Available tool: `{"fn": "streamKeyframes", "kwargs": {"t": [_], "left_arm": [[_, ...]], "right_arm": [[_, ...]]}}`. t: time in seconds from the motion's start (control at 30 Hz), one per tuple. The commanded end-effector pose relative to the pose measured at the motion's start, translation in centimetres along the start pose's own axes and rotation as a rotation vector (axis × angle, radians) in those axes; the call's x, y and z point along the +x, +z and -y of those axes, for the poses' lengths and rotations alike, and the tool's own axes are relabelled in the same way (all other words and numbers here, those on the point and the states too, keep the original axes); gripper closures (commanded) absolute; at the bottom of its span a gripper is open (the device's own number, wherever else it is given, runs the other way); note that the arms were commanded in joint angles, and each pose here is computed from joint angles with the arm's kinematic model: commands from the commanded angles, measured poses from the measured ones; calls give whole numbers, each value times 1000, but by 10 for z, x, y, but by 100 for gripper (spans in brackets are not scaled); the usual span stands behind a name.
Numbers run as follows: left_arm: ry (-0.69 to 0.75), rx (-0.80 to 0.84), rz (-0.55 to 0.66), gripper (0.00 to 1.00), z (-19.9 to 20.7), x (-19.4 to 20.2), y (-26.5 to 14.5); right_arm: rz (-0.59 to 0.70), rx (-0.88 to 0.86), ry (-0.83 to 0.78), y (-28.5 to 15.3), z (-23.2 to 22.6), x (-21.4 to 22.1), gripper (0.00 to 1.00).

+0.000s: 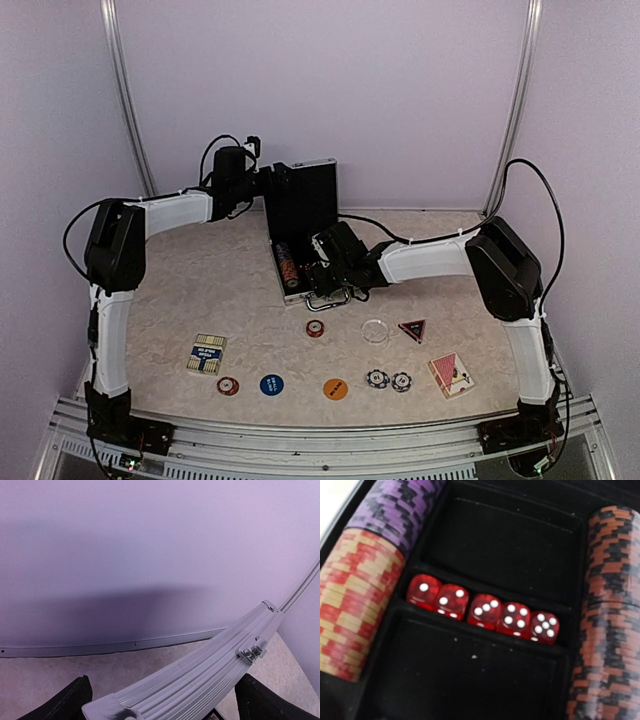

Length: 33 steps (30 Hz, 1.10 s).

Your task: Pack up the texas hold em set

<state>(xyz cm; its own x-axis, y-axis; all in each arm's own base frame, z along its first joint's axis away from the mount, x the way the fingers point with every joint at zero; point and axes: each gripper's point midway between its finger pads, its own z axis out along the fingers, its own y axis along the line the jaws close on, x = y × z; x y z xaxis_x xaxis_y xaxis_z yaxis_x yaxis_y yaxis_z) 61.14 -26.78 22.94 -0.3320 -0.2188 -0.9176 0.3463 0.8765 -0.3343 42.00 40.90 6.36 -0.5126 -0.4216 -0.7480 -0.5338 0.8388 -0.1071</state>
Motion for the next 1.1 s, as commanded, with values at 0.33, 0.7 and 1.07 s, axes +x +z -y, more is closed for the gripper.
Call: {"fn": "streamKeyframes", "kwargs": {"t": [0.33,0.7,1.07], "left_arm": [[50,33,51,1,25,-4,-32],[50,60,61,1,44,-5,-40],[52,75,37,1,52,8,-47]], "right_arm": [[-153,-26,-76,2,-13,42,20],[-137,-26,-66,-3,-12,34,20],[-127,-24,-56,-8,-11,31,20]]}}
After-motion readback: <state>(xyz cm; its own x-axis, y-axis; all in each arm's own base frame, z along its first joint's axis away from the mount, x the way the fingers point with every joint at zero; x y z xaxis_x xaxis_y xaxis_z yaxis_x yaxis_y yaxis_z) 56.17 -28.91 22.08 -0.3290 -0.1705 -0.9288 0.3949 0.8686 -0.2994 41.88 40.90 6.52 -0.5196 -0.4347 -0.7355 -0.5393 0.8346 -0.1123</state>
